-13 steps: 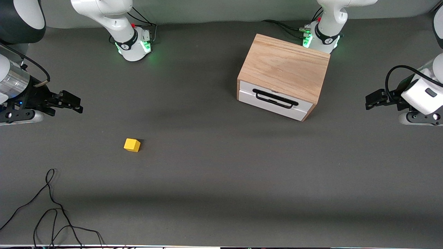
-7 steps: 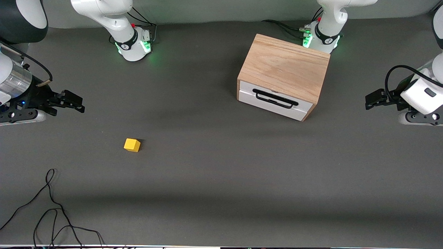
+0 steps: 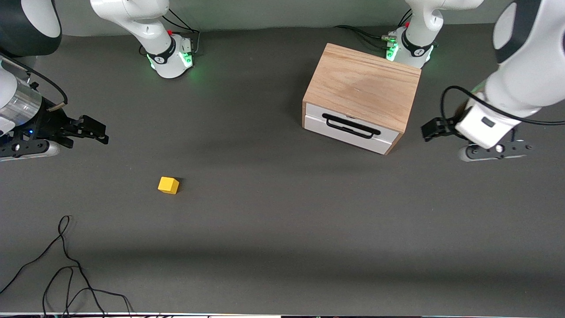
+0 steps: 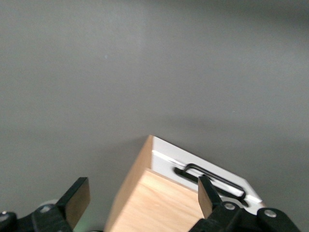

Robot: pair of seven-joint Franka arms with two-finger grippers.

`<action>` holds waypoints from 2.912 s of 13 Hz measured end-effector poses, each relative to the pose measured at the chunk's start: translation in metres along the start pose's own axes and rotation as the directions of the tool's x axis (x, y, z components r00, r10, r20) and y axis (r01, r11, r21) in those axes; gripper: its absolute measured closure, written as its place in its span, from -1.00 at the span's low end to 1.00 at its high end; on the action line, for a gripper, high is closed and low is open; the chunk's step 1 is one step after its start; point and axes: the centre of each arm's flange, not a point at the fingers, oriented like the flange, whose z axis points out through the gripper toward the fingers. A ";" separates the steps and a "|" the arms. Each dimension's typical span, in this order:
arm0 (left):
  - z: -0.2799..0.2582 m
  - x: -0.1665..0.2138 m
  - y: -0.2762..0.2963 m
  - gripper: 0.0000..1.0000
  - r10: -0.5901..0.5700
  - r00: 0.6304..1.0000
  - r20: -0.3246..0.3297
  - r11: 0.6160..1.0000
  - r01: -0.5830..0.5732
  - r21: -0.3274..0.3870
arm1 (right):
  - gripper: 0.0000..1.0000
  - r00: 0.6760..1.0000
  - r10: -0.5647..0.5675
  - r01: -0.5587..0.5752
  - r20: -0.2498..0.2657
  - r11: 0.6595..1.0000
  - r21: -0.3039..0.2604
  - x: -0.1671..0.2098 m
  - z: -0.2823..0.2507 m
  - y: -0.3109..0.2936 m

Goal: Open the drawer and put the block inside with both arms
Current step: 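Reach the left gripper toward the black drawer handle, then hook the left gripper onto the black drawer handle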

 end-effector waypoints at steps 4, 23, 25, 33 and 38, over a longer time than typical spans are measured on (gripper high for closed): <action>0.008 -0.029 0.060 -1.00 -0.180 0.983 0.020 0.984 0.181 -0.003 | -1.00 1.000 0.005 -0.005 0.029 1.000 0.001 0.007 0.017 0.000; 0.097 -0.123 0.202 -1.00 -0.718 0.694 -0.047 0.668 0.707 0.233 | -1.00 0.999 0.025 -0.025 0.043 1.000 0.003 0.024 0.048 -0.031; 0.107 -0.120 0.198 -1.00 -0.711 0.700 -0.065 0.668 0.701 0.248 | -1.00 0.999 0.024 -0.024 0.043 1.000 0.002 0.024 0.048 -0.041; 0.212 -0.100 0.189 -1.00 -0.713 0.696 -0.084 0.671 0.712 0.205 | -1.00 0.999 0.027 -0.026 0.041 0.999 -0.020 0.022 0.048 -0.064; 0.238 -0.094 0.189 -1.00 -0.710 0.698 -0.098 0.672 0.712 0.202 | -1.00 0.999 0.027 -0.026 0.041 0.999 -0.021 0.022 0.048 -0.064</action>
